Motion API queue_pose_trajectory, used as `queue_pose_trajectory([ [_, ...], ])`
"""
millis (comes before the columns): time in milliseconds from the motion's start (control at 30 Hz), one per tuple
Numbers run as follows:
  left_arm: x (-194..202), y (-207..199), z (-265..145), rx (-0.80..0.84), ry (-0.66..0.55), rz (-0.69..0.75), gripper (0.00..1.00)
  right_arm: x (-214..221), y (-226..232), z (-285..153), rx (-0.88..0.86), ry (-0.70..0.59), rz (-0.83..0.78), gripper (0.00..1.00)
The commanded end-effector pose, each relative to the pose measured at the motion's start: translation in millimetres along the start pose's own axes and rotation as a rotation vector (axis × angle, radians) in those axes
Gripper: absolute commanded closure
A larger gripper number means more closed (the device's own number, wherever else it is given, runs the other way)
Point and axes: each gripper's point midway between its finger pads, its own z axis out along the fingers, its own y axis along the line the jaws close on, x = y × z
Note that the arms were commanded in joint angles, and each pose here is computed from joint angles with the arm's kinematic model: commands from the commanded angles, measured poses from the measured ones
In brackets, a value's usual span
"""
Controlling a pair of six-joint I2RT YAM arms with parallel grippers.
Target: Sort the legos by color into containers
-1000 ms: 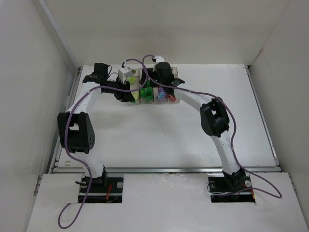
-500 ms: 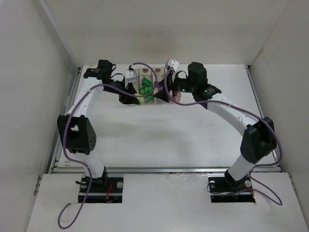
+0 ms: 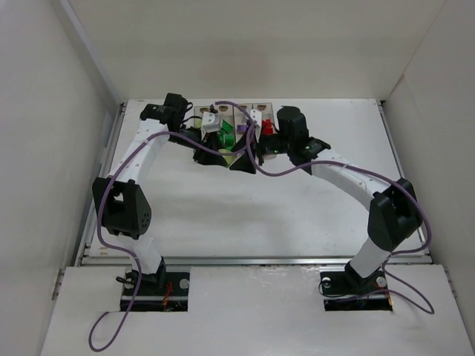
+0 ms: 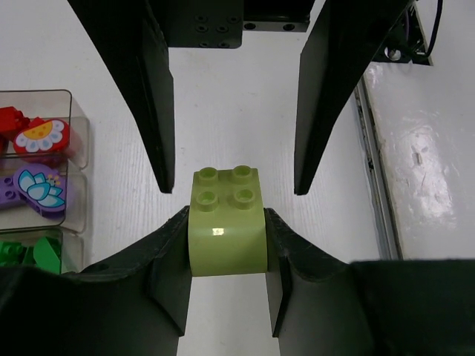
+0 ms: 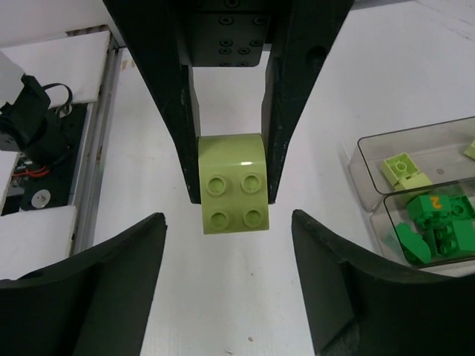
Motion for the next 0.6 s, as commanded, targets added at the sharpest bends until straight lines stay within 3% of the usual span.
queue_pose_trajectory([
  [0,-34,-20,-7,0.013,-0.064,0.081,1.0,-28,19,5,-0.076,-0.059,-0.096,0.29],
  [333,-33,-23,-9,0.0,-0.046,0.09,1.0,-23,11,10,-0.024,-0.043,-0.089,0.62],
  [400,-30,-23,-9,0.003,-0.045,0.081,1.0,-23,10,10,-0.015,-0.042,-0.089,0.73],
  [433,-30,-23,-9,0.003,-0.045,0.081,1.0,-23,10,10,-0.015,-0.042,-0.089,0.81],
  [467,-30,-23,-9,0.003,-0.045,0.081,1.0,-23,10,10,-0.015,-0.042,-0.08,0.96],
  [500,-29,-23,-9,-0.001,-0.037,0.081,1.0,-23,10,10,-0.015,-0.042,-0.08,0.99],
  [533,-28,-23,-9,-0.001,-0.036,0.081,0.99,-23,10,10,-0.015,-0.042,-0.08,1.0],
  [567,-28,-23,-9,-0.001,-0.036,0.081,0.89,-23,9,10,-0.006,-0.04,-0.08,1.0],
])
